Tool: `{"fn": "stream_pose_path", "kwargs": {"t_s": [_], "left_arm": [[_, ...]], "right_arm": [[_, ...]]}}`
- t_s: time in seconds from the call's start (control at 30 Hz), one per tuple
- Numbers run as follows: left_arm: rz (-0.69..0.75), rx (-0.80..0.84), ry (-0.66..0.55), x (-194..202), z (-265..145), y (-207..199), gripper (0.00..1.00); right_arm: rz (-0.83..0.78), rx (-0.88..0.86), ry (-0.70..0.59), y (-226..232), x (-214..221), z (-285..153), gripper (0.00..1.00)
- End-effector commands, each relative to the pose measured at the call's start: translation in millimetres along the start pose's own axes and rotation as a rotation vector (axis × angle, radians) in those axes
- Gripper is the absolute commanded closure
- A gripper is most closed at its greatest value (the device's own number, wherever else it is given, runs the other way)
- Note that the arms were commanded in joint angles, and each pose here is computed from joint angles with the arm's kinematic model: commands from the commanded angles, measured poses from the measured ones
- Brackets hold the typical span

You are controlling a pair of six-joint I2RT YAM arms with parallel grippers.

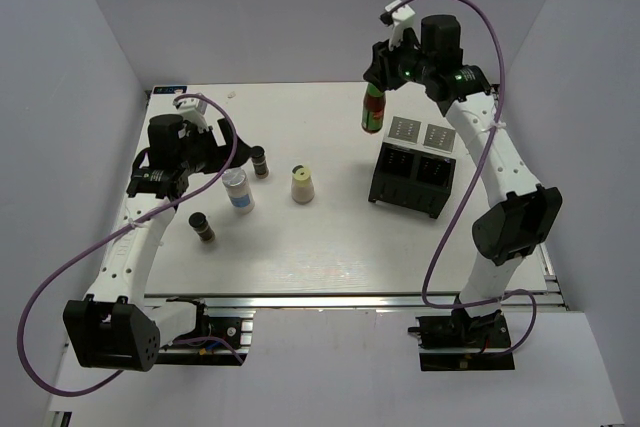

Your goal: Organize the condiment bottles

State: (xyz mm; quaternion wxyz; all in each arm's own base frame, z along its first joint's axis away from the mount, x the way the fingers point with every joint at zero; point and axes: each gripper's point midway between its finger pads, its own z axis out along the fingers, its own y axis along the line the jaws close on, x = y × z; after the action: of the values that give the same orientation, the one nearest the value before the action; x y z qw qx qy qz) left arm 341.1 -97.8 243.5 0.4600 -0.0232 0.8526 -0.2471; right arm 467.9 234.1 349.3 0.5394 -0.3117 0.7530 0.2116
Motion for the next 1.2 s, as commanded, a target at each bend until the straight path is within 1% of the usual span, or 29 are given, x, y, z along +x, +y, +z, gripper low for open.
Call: {"fn": "stream_pose_path", "kwargs": {"t_s": [0.0,0.17,0.3,0.5,0.73,0.9,1.17], "left_arm": [[0.028,0.032,-0.042,-11,-2,-7,0.02],[0.028,0.042,-0.043,-12,2,-7,0.02],[0.025,0.057,-0.039,-12,6,-9,0.02],[0.03,0.067,-0.032,-14,11,-9,0.02],[0.029,0.089,-0.03,-17,17,-12,0.02],[0.023,0.102,-0.018,-18,22,-13,0.02],[0.01,0.111,-0.016,-20,27,-14,0.02]], "right_arm": [[-0.082,0.083,-0.213,-9,-82,-52,1.0],[-0.068,0.152,-0.2,-31,-75,-72,1.0],[-0.05,0.206,-0.17,-53,-60,-85,1.0],[-0.045,0.267,-0.154,-72,-52,-99,1.0],[-0.022,0.352,-0.111,-105,-27,-117,1.0],[0.001,0.373,-0.091,-122,-12,-122,1.0],[0.018,0.387,-0.06,-135,9,-120,1.0]]}}
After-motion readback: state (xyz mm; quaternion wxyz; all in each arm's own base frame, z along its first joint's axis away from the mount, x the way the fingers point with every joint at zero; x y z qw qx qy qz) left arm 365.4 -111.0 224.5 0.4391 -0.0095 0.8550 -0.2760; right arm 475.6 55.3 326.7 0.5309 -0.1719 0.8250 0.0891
